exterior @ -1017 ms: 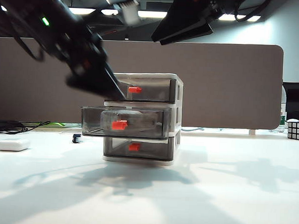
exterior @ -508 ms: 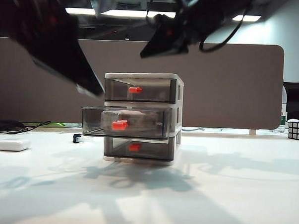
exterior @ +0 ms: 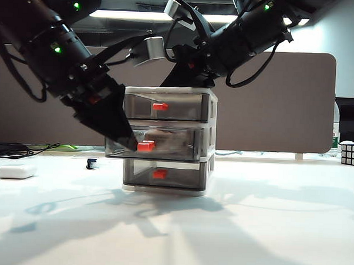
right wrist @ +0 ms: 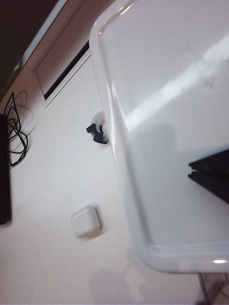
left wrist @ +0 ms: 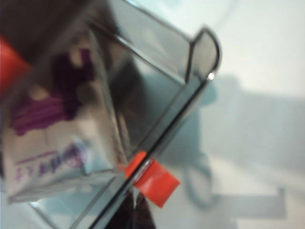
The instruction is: Open the second layer of the drawer on the table, pick up a pack of napkins on the table and put it in, and finally close the drawer.
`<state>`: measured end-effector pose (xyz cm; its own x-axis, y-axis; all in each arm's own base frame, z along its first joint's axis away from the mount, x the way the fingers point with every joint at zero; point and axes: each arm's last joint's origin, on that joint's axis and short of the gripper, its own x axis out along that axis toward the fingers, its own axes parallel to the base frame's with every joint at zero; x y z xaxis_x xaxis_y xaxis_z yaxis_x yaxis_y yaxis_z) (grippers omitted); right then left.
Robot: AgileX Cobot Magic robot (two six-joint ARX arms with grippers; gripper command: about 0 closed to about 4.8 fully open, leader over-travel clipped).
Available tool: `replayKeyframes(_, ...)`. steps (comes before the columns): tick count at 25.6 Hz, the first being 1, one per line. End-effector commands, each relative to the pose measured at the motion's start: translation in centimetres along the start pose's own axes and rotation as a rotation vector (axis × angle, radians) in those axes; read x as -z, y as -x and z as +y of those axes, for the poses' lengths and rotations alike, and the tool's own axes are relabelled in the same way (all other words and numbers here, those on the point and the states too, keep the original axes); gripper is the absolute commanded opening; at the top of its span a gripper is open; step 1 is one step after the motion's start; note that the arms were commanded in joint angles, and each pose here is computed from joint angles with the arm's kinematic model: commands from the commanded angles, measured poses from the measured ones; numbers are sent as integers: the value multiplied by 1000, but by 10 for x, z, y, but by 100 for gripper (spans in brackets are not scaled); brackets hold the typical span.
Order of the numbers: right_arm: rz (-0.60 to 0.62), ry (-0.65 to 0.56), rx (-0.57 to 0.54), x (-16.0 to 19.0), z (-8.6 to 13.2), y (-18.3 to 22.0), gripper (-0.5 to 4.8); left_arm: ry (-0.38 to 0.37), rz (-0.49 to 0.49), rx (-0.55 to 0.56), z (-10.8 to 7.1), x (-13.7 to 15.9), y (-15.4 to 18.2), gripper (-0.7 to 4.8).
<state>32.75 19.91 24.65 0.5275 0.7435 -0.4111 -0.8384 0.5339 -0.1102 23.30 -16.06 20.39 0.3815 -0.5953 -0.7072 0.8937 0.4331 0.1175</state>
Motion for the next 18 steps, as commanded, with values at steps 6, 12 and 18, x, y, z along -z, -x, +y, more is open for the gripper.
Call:
replayKeyframes(6,87,-28,-18,11,3,-2,-1,-88,-174,-152,14,-18,-7,-6)
replayKeyframes(12,93,-24,-11,12,1,-1,-1,-101,-218,-207,21,-19,-21,-6)
replayKeyframes(18,40,47,28,-3,-1,14,-2,-99,-137,-241,15,-18,-1,-6)
